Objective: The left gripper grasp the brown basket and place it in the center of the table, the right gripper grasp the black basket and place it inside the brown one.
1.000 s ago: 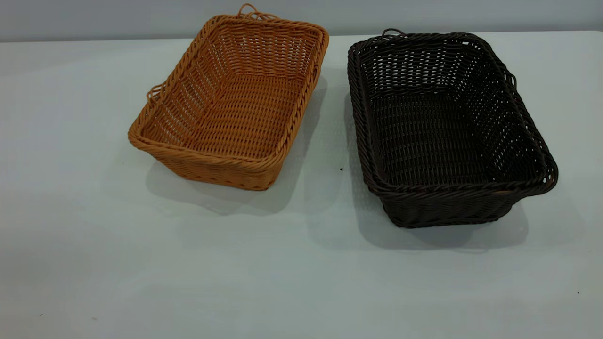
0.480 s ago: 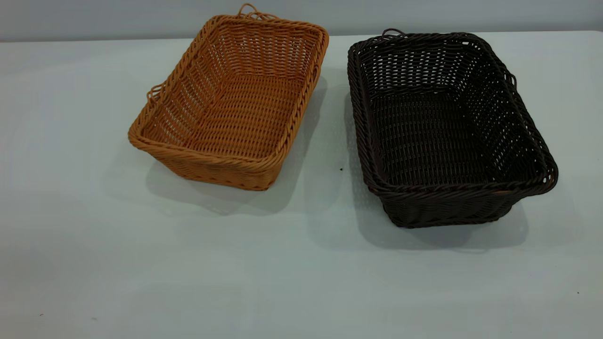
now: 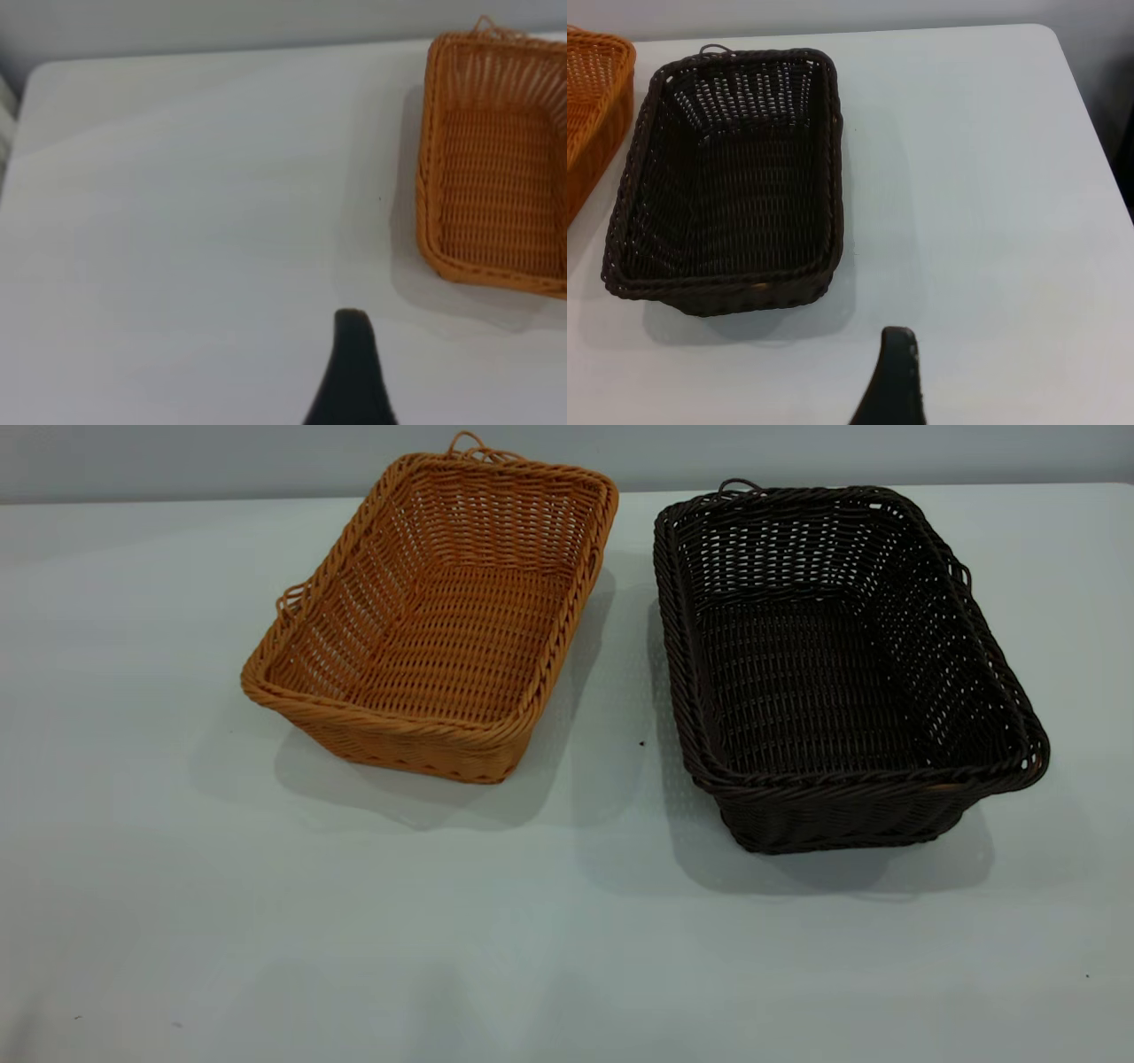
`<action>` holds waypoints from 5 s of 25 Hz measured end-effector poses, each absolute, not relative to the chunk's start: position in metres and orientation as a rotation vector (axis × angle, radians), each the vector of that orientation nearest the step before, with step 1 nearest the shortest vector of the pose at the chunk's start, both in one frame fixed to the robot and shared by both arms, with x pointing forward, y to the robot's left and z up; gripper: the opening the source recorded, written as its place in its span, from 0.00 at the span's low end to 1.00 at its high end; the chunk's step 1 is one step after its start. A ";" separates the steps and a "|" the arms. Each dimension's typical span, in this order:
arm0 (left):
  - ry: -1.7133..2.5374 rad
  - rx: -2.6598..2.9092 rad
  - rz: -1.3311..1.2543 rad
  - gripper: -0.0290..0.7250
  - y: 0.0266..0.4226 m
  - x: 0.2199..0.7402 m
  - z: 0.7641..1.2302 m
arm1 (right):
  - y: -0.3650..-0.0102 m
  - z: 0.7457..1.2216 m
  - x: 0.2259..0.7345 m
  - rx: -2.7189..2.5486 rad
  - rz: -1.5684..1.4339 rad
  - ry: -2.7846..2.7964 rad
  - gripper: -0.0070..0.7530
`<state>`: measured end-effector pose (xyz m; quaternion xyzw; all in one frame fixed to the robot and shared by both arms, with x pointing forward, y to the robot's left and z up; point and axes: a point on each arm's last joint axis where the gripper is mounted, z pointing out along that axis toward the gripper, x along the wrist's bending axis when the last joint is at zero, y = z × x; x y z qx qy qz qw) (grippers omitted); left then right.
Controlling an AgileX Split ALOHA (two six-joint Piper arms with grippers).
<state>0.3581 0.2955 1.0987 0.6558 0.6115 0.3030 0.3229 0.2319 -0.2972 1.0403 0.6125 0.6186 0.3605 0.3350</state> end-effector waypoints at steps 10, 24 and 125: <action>1.574 1.897 0.573 0.75 0.270 0.511 1.057 | -0.297 1.043 0.233 1.620 0.971 1.580 0.79; 1.586 2.131 0.349 0.75 0.205 0.676 0.902 | -0.294 1.086 0.321 1.809 0.848 1.698 0.79; 0.521 2.516 0.456 0.69 0.083 0.647 0.984 | -0.402 0.933 0.558 2.629 1.418 1.630 0.11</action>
